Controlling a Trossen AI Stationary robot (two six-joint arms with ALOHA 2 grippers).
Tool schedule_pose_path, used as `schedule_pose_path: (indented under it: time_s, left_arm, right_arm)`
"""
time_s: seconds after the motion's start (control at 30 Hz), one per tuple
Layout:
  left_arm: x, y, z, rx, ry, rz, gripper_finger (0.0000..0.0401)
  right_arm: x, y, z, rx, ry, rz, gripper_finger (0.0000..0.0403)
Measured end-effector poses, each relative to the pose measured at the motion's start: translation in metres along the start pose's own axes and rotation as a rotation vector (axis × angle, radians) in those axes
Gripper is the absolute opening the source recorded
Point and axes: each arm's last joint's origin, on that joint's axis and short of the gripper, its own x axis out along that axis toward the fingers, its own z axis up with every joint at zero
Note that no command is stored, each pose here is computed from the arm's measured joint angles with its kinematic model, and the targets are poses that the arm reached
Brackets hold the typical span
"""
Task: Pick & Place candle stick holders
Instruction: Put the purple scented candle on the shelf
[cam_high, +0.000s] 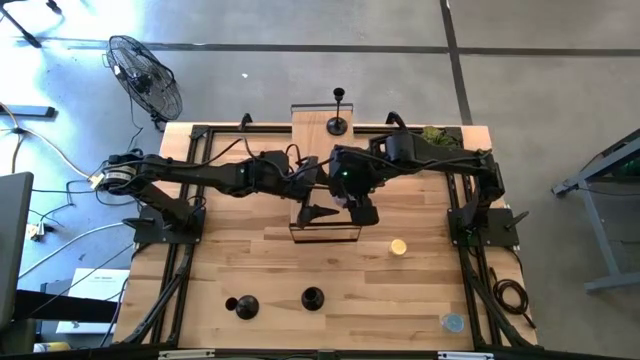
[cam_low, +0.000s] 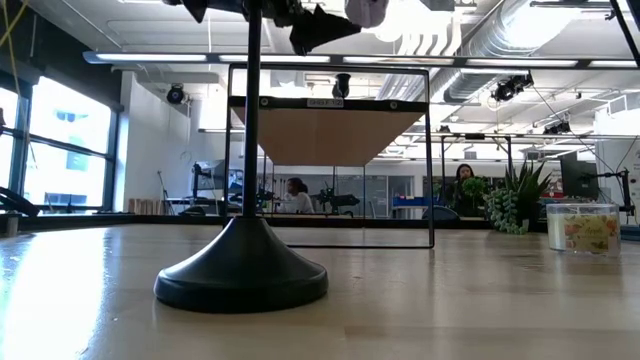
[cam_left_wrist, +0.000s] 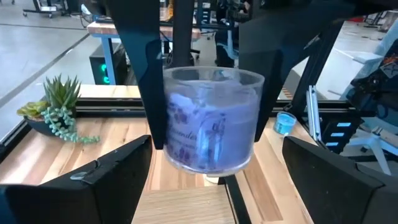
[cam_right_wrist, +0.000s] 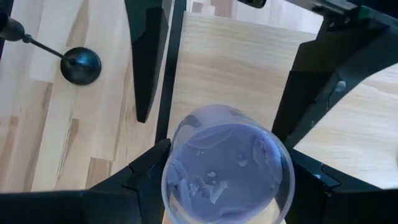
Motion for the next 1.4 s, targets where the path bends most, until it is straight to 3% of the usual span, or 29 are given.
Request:
schedule_pose_path:
  time_s: [0.6, 1.4]
  left_arm:
    - [0.019, 0.004, -0.015, -0.027, 0.000, -0.014, 0.0356]
    - [0.020, 0.005, -0.008, -0.060, -0.086, -0.001, 0.0356]
  right_arm:
    - [0.000, 0.000, 0.003, -0.006, -0.031, -0.004, 0.0223]
    - [0.000, 0.000, 0.003, -0.026, -0.033, 0.001, 0.0223]
